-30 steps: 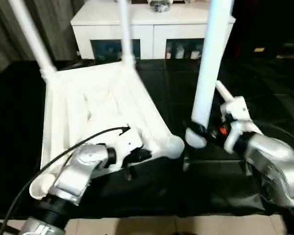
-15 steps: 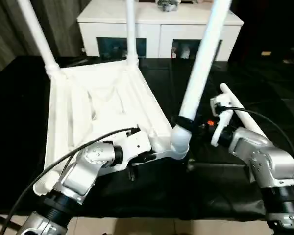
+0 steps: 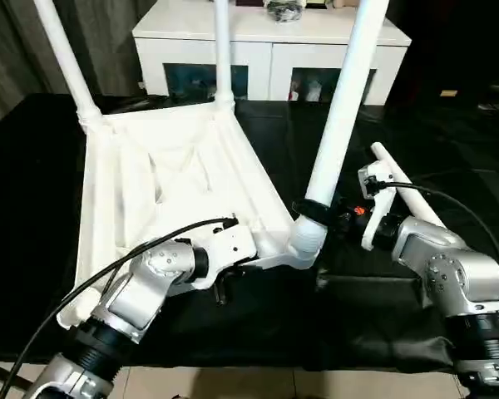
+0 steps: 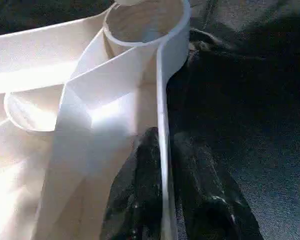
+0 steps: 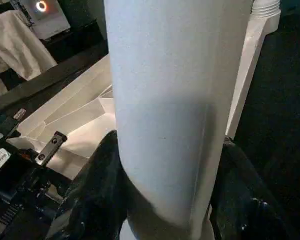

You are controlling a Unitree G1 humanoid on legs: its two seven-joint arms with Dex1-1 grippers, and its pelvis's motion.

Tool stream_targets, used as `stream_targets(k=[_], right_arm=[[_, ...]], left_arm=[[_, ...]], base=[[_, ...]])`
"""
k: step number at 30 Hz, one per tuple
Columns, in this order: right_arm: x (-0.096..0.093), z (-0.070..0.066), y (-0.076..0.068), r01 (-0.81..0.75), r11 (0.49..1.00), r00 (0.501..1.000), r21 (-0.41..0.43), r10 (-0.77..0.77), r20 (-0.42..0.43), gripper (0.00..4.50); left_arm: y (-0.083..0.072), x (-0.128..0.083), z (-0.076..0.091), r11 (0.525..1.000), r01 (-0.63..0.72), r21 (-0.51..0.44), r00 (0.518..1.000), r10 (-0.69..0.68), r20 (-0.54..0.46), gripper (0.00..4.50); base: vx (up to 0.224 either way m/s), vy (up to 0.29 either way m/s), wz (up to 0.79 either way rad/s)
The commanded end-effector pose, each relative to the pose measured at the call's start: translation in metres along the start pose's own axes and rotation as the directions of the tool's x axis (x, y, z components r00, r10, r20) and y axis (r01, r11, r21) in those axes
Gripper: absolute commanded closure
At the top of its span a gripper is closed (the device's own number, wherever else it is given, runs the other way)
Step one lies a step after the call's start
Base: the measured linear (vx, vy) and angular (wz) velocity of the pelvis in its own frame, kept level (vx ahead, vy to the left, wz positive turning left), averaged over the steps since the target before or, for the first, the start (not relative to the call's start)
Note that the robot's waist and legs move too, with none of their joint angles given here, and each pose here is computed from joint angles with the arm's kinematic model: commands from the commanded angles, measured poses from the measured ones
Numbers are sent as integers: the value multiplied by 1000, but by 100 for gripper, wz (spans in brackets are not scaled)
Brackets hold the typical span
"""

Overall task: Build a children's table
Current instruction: Insert table leg to table base

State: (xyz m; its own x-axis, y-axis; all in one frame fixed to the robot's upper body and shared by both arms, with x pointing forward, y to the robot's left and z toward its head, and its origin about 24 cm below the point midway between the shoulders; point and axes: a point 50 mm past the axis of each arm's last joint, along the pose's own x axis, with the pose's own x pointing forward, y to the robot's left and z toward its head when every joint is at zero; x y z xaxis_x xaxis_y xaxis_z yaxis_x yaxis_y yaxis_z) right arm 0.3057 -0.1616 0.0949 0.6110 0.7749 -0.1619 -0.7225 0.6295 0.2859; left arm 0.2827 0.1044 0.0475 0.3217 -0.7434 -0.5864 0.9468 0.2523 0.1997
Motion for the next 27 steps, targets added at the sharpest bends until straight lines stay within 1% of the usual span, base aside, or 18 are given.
stream_targets(k=[1,3,4,5,7,8,11,13,18,24,27], right_arm=[[-2,7,0,-13,999,1000,-43,13,-3,264],[-2,7,0,-13,999,1000,-46,13,-7,264],[-3,7,0,-16,999,1000,-50,16,-12,264],[-3,7,0,-16,999,1000,-50,16,-12,264],[-3,9,3,-37,998,999,-46,36,-11,264],[-3,9,3,-37,998,999,-46,37,-11,264],[-4,7,8,-70,997,997,-44,69,-30,264],[-4,3,11,-96,995,994,-31,94,-54,264],[-1,-4,15,-124,992,988,-16,121,-100,264],[1,-5,16,-130,992,985,-6,128,-118,264],[5,-7,14,-128,992,984,2,128,-123,264]], left_arm=[[-5,2,-13,998,59,-33,996,-61,-62,416],[-6,2,-13,997,66,-35,996,-68,-62,418],[-7,0,-15,996,81,-39,994,-84,-68,438],[-8,0,-15,996,83,-40,994,-85,-69,438],[-11,-9,-21,994,100,-45,989,-104,-101,446],[-11,-9,-21,994,100,-45,989,-104,-101,450],[-11,-18,-26,995,85,-57,987,-92,-134,450],[-12,-23,-29,995,84,-43,984,-90,-152,450],[-9,-24,-26,997,77,-27,985,-80,-155,450],[-5,-24,-24,998,67,-12,985,-68,-161,450],[-4,-24,-23,997,71,-3,984,-71,-162,450]], base=[[0,0,0],[0,0,0],[0,0,0],[0,0,0],[0,0,0],[0,0,0],[0,0,0],[0,0,0],[0,0,0],[0,0,0],[0,0,0]])
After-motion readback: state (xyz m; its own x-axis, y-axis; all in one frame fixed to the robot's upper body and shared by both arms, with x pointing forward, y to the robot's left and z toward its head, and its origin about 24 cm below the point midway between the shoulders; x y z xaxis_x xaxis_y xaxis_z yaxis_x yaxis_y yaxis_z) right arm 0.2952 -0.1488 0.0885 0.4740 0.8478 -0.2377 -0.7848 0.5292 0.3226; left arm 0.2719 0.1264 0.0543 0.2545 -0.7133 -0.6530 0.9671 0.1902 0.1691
